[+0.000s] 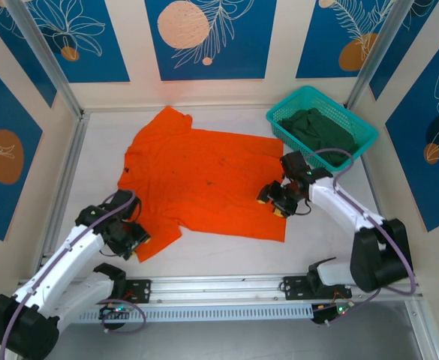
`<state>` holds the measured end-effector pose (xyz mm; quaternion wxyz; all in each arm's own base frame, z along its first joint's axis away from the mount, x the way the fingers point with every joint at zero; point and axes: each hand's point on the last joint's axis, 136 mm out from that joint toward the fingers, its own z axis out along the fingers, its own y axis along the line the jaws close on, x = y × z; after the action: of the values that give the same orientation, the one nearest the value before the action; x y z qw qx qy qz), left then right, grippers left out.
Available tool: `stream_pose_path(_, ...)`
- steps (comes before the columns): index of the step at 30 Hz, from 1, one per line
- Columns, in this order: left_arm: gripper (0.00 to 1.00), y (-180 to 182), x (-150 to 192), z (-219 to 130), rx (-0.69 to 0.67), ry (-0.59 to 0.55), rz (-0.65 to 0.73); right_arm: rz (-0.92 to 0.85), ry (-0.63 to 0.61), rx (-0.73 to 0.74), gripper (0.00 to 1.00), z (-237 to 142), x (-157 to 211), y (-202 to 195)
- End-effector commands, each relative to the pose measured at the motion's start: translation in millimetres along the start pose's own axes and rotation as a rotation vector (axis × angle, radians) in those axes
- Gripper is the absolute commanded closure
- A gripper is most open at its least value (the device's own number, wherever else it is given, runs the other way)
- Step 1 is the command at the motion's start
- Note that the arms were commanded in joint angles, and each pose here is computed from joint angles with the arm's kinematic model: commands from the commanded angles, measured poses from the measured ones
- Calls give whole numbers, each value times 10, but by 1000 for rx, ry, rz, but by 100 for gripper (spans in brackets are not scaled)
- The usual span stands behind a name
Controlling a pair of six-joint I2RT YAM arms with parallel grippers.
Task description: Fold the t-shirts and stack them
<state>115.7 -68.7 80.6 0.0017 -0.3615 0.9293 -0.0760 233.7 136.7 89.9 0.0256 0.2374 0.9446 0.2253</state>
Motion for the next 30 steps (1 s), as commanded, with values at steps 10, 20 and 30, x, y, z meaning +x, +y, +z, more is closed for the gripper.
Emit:
stream_pose_path(10,57,174,60,398,-129,58,72,206,103,20,46,124,419,-618)
stream_pose_path(20,69,190,92,651,-149,94,85,299,53,-6,52,122,339,-702)
stream_pose_path(30,75,379,164,736,-161,100,52,365,31,53,55,106,426,-899)
